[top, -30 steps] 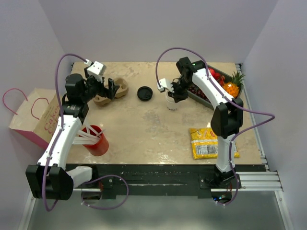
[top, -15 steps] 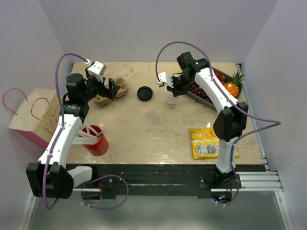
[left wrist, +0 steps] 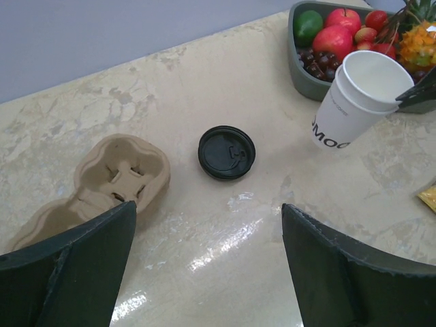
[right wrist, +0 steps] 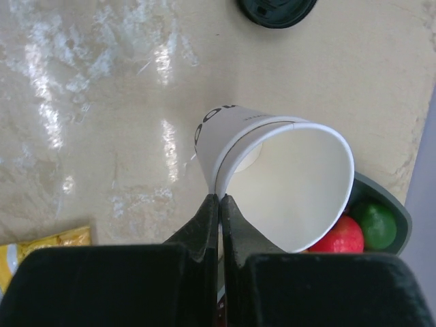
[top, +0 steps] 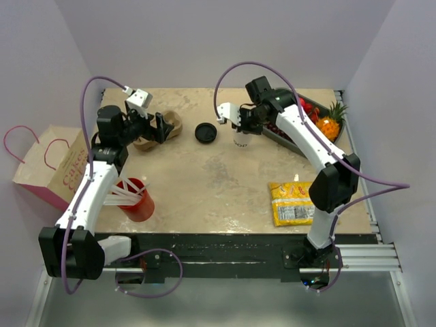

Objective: Pack the takeout coffee

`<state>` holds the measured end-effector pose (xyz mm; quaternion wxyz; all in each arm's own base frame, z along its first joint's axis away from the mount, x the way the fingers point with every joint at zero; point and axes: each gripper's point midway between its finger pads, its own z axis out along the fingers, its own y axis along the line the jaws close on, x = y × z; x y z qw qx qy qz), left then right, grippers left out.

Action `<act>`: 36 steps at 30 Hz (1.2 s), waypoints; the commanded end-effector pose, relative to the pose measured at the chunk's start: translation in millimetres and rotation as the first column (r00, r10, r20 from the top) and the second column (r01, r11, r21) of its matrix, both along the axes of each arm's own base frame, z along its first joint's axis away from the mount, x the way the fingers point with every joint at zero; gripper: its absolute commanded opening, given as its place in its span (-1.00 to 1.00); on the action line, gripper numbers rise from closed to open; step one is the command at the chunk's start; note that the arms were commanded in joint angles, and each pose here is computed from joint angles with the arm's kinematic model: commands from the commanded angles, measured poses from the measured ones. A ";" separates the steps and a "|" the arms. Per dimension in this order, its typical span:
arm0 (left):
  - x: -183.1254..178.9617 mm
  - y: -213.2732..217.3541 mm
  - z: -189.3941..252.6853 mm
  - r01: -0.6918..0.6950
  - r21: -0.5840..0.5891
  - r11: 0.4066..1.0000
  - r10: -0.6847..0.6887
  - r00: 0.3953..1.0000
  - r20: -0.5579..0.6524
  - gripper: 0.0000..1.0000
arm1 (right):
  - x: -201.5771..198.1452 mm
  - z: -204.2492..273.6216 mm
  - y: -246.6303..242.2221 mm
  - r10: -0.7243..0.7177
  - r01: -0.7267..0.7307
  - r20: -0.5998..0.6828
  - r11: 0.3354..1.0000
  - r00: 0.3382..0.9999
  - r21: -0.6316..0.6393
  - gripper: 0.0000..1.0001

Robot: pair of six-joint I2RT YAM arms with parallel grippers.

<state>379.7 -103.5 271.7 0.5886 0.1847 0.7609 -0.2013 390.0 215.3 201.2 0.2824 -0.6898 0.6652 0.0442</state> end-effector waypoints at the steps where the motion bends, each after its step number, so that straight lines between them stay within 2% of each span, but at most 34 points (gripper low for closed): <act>1: 0.9 -11.8 9.3 0.039 -0.055 0.998 -0.037 0.999 0.025 0.81 | 18.1 3.1 -9.8 -0.094 0.094 0.018 0.996 0.995 -0.007 -1.00; 2: 2.7 -12.5 13.0 0.038 -0.060 0.997 -0.036 0.999 0.040 0.81 | 16.1 1.7 -10.9 -0.097 0.097 0.005 0.995 0.995 -0.011 -1.00; 4: 3.8 -17.5 12.5 0.037 -0.092 0.995 -0.035 0.999 0.020 0.81 | 27.0 29.0 -8.3 -0.136 0.132 0.040 0.987 0.990 0.096 -1.00; 7: 4.3 -32.2 13.4 0.054 -0.145 0.988 -0.056 0.998 -0.011 0.81 | 25.1 16.0 -12.6 -0.114 0.113 0.069 0.993 0.991 0.016 -1.00; 9: 8.1 -40.7 18.9 0.060 -0.171 0.984 -0.064 0.998 -0.022 0.82 | 38.5 51.2 -10.3 -0.164 0.150 0.119 0.981 0.979 0.121 -1.00; 10: 7.4 -48.9 21.2 0.073 -0.188 0.979 -0.080 0.996 -0.031 0.82 | 40.0 51.6 -14.2 -0.180 0.166 0.115 0.978 0.977 0.125 -1.00; 12: 15.1 -56.2 26.9 0.065 -0.204 0.977 -0.074 0.996 -0.038 0.82 | 30.2 27.8 -23.8 -0.129 0.129 0.069 0.992 0.989 -0.001 -1.00; 13: 15.2 -65.1 28.4 0.074 -0.224 0.972 -0.088 0.995 -0.051 0.82 | 35.4 35.1 -26.7 -0.151 0.150 0.077 0.989 0.986 0.017 -1.00; 15: 22.9 -73.5 28.0 0.071 -0.245 0.967 -0.091 0.993 -0.072 0.82 | 40.2 53.4 -21.7 -0.201 0.191 0.057 0.971 0.978 0.146 -1.00; 16: 24.5 -80.5 29.2 0.068 -0.279 0.958 -0.095 0.992 -0.086 0.82 | 32.4 42.7 -19.0 -0.187 0.181 0.042 0.977 0.981 0.113 -1.00; 17: 27.5 -83.9 28.6 0.065 -0.298 0.953 -0.097 0.991 -0.095 0.82 | 29.7 29.0 -29.3 -0.155 0.157 0.080 0.988 0.985 -0.011 -1.00; 18: 32.9 -88.7 20.5 0.059 -0.312 0.948 -0.101 0.988 -0.120 0.82 | 22.9 24.6 -25.8 -0.140 0.143 0.069 0.989 0.988 -0.029 -1.00; 20: 39.9 -96.5 18.4 0.035 -0.339 0.940 -0.089 0.986 -0.144 0.81 | 28.6 49.3 -17.1 -0.205 0.197 0.065 0.974 0.977 0.108 -1.00; 21: 46.3 -100.0 8.7 0.021 -0.343 0.939 -0.084 0.982 -0.171 0.81 | 29.5 43.5 -17.8 -0.219 0.211 0.067 0.971 0.973 0.112 -1.00; 23: 54.2 -111.6 11.6 0.020 -0.372 0.928 -0.093 0.980 -0.177 0.80 | 19.6 12.2 -23.0 -0.178 0.179 0.051 0.983 0.983 -0.029 -1.00; 24: 62.4 -117.6 0.2 0.010 -0.379 0.925 -0.094 0.974 -0.204 0.80 | 16.0 27.2 -12.4 -0.166 0.166 0.027 0.986 0.986 0.029 -1.00; 26: 68.7 -132.1 6.4 0.013 -0.415 0.910 -0.108 0.972 -0.208 0.80 | 21.3 57.2 -11.2 -0.233 0.225 0.028 0.961 0.972 0.162 -1.00; 29: 78.4 -154.0 -3.5 0.010 -0.445 0.896 -0.131 0.962 -0.241 0.83 | 19.2 14.3 -20.0 -0.228 0.228 0.017 0.973 0.973 0.027 -1.00; 31: 82.5 -169.9 -16.9 0.012 -0.461 0.888 -0.155 0.950 -0.273 0.85 | 17.3 25.8 -15.6 -0.246 0.246 -0.015 0.965 0.969 0.091 -1.00; 33: 86.5 -181.5 -33.3 0.018 -0.468 0.883 -0.176 0.939 -0.295 0.85 | 22.1 37.2 -12.4 -0.282 0.278 0.010 0.950 0.959 0.142 -1.00; 36: 83.3 -205.1 -57.2 0.048 -0.497 0.867 -0.241 0.912 -0.332 0.86 | 22.4 29.4 -13.8 -0.288 0.288 -0.014 0.952 0.957 0.108 -1.00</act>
